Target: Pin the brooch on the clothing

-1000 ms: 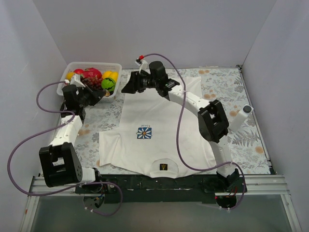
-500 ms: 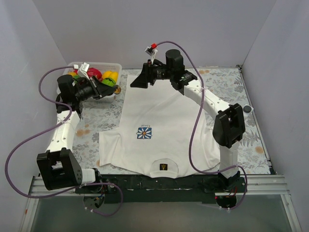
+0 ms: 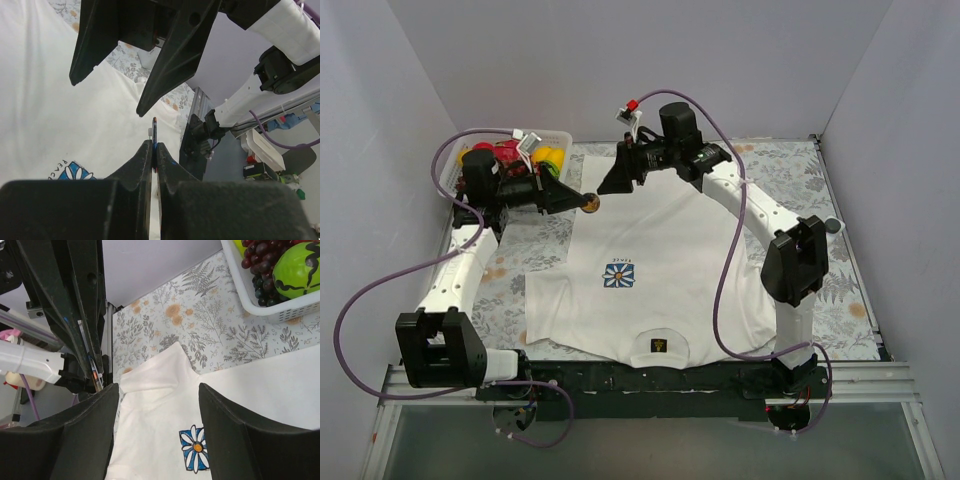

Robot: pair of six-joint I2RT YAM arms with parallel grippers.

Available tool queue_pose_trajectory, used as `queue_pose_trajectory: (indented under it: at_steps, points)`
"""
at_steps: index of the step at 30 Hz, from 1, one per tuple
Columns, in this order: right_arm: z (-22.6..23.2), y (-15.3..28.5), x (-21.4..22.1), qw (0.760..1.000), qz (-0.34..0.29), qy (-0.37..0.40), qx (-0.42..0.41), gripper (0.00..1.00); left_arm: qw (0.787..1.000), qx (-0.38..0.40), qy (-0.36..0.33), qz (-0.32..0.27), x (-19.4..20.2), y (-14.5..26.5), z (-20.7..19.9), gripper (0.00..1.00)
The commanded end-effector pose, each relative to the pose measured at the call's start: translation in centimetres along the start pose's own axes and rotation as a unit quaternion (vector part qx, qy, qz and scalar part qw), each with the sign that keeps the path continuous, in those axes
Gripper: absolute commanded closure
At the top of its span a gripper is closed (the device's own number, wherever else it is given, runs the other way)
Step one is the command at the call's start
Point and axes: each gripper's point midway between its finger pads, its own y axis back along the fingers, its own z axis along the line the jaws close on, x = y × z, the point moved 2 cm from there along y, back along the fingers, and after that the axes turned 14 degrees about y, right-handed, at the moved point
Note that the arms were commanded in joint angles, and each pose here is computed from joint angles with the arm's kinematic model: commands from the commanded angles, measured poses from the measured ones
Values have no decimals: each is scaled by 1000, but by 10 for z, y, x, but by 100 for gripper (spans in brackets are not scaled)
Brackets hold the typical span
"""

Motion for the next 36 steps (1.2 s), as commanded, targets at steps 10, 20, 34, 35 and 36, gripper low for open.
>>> queue_pose_trajectory:
  at_steps: [10, 20, 34, 35, 36]
  points:
    - [48, 19, -38, 996, -38, 70, -28, 33, 999, 22, -21, 31, 6, -7, -14, 100]
    - [61, 16, -35, 995, -37, 75, -48, 33, 999, 11, -12, 34, 8, -11, -6, 100]
    - [50, -5, -3, 997, -3, 49, -59, 48, 999, 15, -20, 37, 9, -14, -11, 100]
    - [50, -6, -2, 997, -2, 49, -59, 47, 999, 16, -20, 38, 9, -14, -11, 100]
    - [49, -6, -1, 997, 0, 50, -58, 48, 999, 16, -22, 37, 8, -13, -12, 100]
